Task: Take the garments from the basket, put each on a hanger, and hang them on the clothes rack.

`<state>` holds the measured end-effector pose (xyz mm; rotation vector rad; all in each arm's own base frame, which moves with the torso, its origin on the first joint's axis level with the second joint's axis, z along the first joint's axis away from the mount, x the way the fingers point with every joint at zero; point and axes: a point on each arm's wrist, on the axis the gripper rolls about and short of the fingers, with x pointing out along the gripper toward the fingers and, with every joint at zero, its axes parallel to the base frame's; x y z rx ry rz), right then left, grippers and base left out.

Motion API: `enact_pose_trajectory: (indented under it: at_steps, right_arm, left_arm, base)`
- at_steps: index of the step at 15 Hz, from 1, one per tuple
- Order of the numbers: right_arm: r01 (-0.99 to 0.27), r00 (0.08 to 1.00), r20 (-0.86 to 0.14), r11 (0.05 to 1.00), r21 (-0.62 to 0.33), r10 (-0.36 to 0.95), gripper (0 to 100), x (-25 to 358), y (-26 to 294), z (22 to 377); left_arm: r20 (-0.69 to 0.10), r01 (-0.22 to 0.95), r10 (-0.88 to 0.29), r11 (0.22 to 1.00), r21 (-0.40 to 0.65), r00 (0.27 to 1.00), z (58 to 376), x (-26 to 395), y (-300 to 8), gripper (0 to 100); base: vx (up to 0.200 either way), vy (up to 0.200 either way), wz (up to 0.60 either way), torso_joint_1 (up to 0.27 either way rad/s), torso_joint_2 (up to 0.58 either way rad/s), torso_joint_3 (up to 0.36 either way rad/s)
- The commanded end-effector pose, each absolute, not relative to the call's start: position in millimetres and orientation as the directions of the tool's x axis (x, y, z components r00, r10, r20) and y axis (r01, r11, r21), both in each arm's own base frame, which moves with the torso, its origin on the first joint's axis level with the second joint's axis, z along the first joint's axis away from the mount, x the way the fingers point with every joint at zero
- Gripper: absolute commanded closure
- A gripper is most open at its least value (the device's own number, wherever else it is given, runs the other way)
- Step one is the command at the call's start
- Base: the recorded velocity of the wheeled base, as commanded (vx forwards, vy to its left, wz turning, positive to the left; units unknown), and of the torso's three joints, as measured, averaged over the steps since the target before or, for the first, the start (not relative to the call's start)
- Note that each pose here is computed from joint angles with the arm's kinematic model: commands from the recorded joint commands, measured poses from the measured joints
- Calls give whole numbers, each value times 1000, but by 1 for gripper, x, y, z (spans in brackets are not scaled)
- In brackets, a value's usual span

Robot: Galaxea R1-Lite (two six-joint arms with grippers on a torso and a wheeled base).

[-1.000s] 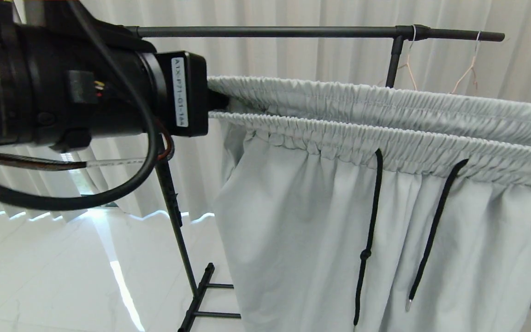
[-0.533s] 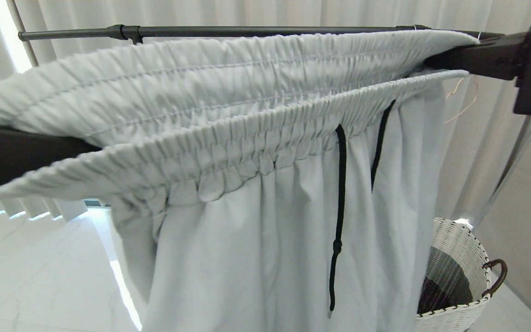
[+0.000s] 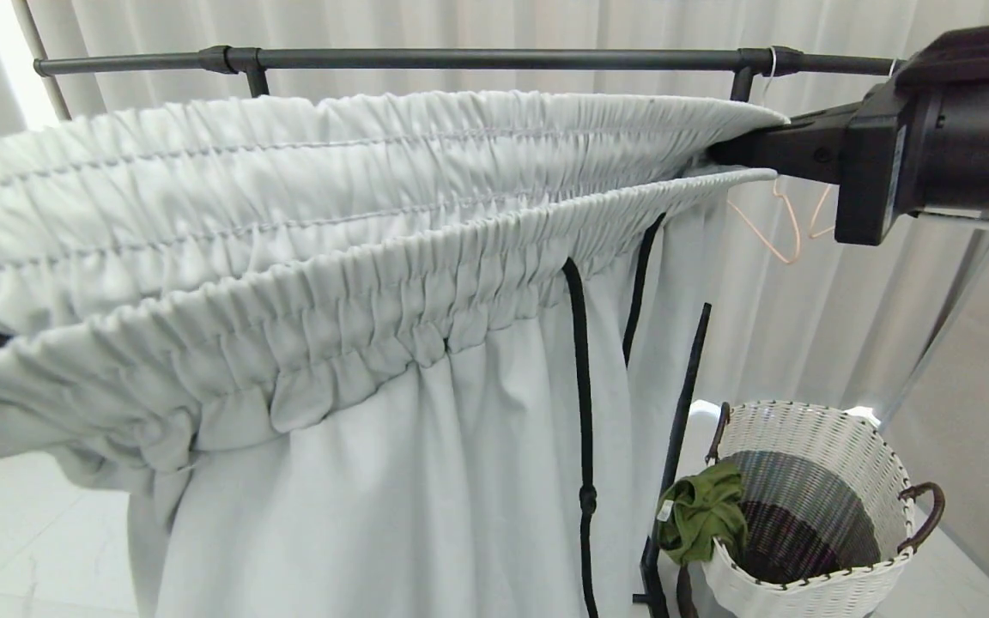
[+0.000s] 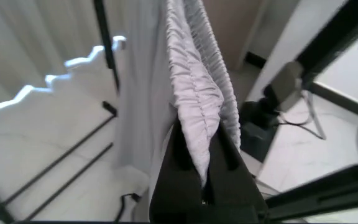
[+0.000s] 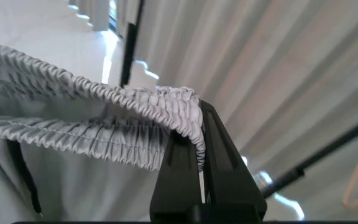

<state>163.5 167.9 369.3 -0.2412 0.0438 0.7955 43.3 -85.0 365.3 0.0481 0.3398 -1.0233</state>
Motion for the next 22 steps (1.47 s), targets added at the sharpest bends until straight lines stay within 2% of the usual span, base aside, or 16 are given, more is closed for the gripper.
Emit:
enact_pose_trajectory:
  at_steps: [1, 2, 3, 6, 8, 9, 11, 16, 22]
  right_arm:
    - [-665, 746, -133, 720, -197, 653, 100, 165, 154, 374]
    - [-638, 770, -134, 747, -190, 624, 100, 166, 145, 379]
    - [-612, 790, -153, 769, -182, 593, 100, 165, 134, 384]
    - [-569, 817, -211, 809, -150, 536, 100, 146, 103, 396]
    - [-606, 778, -280, 790, -97, 562, 100, 125, 96, 386]
    - [-657, 732, -313, 749, -92, 604, 100, 111, 98, 377]
    - [-672, 715, -339, 735, -92, 611, 100, 107, 99, 367]
    - [-606, 775, -306, 788, -107, 553, 100, 111, 97, 370]
    - [-573, 795, -316, 813, -110, 518, 100, 117, 93, 368]
  left_arm:
    - [-334, 795, -764, 603, -63, 552, 361, 55, -93, 100]
    - [-355, 737, -694, 675, -18, 627, 360, 72, -101, 100]
    - [-333, 700, -658, 714, 9, 675, 362, 88, -109, 100]
    - [-247, 617, -593, 787, 26, 767, 365, 133, -133, 100]
    - [-272, 587, -559, 809, 30, 784, 358, 141, -138, 100]
    - [-303, 578, -543, 816, 32, 783, 349, 143, -140, 100]
    - [-329, 578, -535, 815, 40, 778, 340, 141, -138, 100]
    - [-311, 564, -526, 825, 38, 791, 344, 140, -133, 100]
    - [-307, 554, -518, 832, 39, 799, 345, 142, -131, 100]
  base:
    - [0, 0, 0, 0, 0, 0]
    - [0, 0, 0, 0, 0, 0]
    - [0, 0, 0, 0, 0, 0]
    - [0, 0, 0, 0, 0, 0]
    - [0, 0, 0, 0, 0, 0]
    - [0, 0, 0, 0, 0, 0]
    - [0, 0, 0, 0, 0, 0]
    - [0, 0, 0, 0, 0, 0]
    - [0, 0, 0, 0, 0, 0]
